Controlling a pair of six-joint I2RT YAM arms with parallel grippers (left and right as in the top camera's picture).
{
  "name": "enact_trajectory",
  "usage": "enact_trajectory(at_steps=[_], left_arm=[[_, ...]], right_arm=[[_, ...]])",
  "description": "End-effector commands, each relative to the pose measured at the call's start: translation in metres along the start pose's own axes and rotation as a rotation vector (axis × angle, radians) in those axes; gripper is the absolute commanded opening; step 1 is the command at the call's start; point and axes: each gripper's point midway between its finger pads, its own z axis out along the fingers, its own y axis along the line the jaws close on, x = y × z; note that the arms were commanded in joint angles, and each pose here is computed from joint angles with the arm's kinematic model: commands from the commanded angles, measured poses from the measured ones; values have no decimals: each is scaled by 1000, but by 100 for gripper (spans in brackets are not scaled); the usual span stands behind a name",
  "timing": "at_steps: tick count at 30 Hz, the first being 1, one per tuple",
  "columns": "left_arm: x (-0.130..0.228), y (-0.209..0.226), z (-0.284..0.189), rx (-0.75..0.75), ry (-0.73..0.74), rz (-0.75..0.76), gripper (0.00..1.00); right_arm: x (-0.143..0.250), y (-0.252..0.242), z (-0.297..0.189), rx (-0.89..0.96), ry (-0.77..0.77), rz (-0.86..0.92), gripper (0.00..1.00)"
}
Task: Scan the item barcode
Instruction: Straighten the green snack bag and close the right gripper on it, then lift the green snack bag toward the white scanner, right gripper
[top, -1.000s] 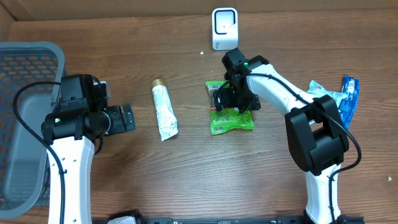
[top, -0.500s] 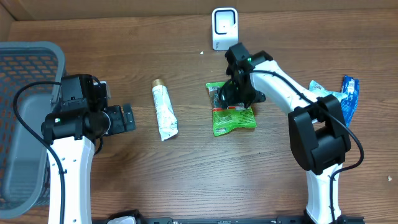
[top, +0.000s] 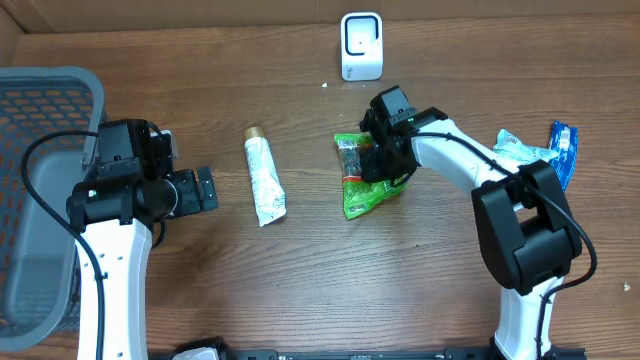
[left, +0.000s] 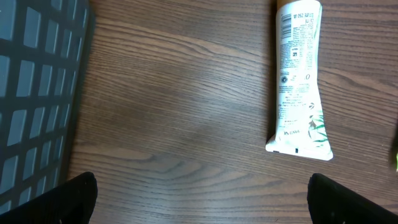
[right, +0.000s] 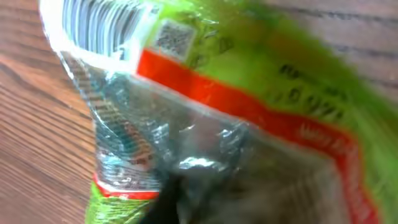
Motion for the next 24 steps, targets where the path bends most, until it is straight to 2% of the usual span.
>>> enact_trajectory(at_steps=[1, 6, 14, 24], left_arm=[[0, -2, -1, 11, -2, 20, 99], [0, -2, -1, 11, -2, 20, 100], [0, -2, -1, 11, -2, 20, 99], [0, -2, -1, 11, -2, 20, 100]], right_arm=[[49, -16, 31, 35, 173, 69, 4], [30, -4, 3, -60, 145, 101, 4], [-27, 22, -91, -285, -119, 51, 4], [-37, 51, -195, -332, -381, -154, 4]])
